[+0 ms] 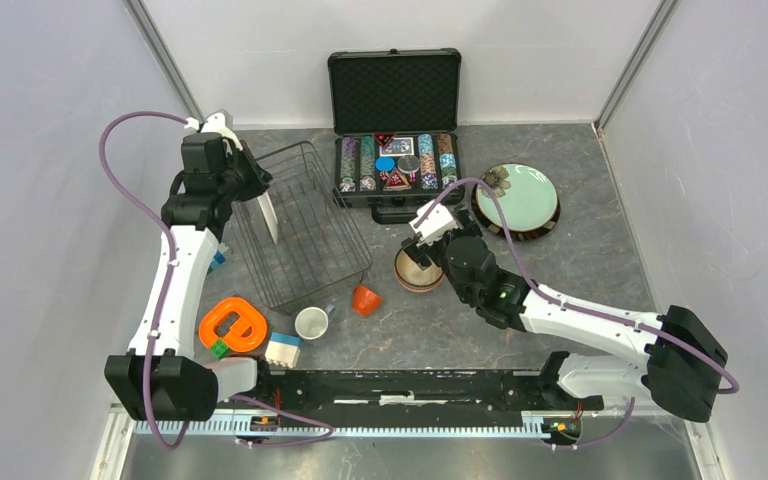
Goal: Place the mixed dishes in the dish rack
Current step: Insert the plate into the dish rack, then pick up the plate at the center of the board.
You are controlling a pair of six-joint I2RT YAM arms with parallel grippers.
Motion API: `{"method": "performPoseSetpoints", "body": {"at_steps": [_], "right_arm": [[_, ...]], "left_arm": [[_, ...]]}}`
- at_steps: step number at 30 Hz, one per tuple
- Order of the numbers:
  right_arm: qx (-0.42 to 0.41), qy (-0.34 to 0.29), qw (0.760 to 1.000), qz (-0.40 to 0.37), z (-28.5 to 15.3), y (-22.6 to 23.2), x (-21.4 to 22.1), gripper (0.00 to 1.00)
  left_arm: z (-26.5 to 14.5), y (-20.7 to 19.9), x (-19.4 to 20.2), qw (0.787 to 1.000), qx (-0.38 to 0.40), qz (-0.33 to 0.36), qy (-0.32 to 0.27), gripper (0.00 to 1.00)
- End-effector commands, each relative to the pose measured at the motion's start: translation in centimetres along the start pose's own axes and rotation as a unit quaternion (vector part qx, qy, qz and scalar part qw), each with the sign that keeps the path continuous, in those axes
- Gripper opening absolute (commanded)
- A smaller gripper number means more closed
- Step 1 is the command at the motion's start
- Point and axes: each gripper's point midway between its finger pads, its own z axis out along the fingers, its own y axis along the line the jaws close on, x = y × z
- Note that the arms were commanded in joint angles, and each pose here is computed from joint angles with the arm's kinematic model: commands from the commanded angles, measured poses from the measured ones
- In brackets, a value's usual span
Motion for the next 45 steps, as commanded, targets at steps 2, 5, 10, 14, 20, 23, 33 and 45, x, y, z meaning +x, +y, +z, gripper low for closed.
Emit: {"method": "performPoseSetpoints", "body": {"at_steps": [2,5,10,14,20,23,33,45], "right_arm": [[0.055,-0.009,0.997,0.05,0.0,-3.7,-0.6,0.94],[0.078,0.007,0.993,0.083,0.4,-6.0,0.7,0.95],[0.099,0.041,0.983,0.15,1.3,-9.6,3.6,0.95],[0.125,0.072,0.967,0.212,1.7,-13.1,6.6,0.95],[0.161,0.113,0.919,0.342,2.1,-18.4,11.5,0.94],[0.181,0.133,0.89,0.396,2.0,-20.4,14.0,0.94],[0.185,0.141,0.837,0.496,2.2,-24.7,19.1,0.81],[0.22,0.195,0.854,0.429,5.2,-29.8,20.6,0.8]], "left_arm": [[-2.0,-3.7,-1.3,0.996,0.092,0.003,0.001,0.02],[-2.3,-5.6,-1.0,0.99,0.141,-0.013,0.015,0.02],[-3.1,-8.8,-0.3,0.97,0.232,-0.051,0.04,0.02],[-4.4,-11.0,0.0,0.948,0.308,-0.067,0.049,0.13],[-5.4,-12.2,0.8,0.931,0.351,-0.083,0.051,0.55],[-5.8,-12.6,1.3,0.928,0.359,-0.08,0.057,0.66],[-6.3,-14.5,3.7,0.916,0.385,-0.066,0.087,0.81],[-6.1,-15.3,4.7,0.927,0.362,-0.022,0.091,0.83]]}}
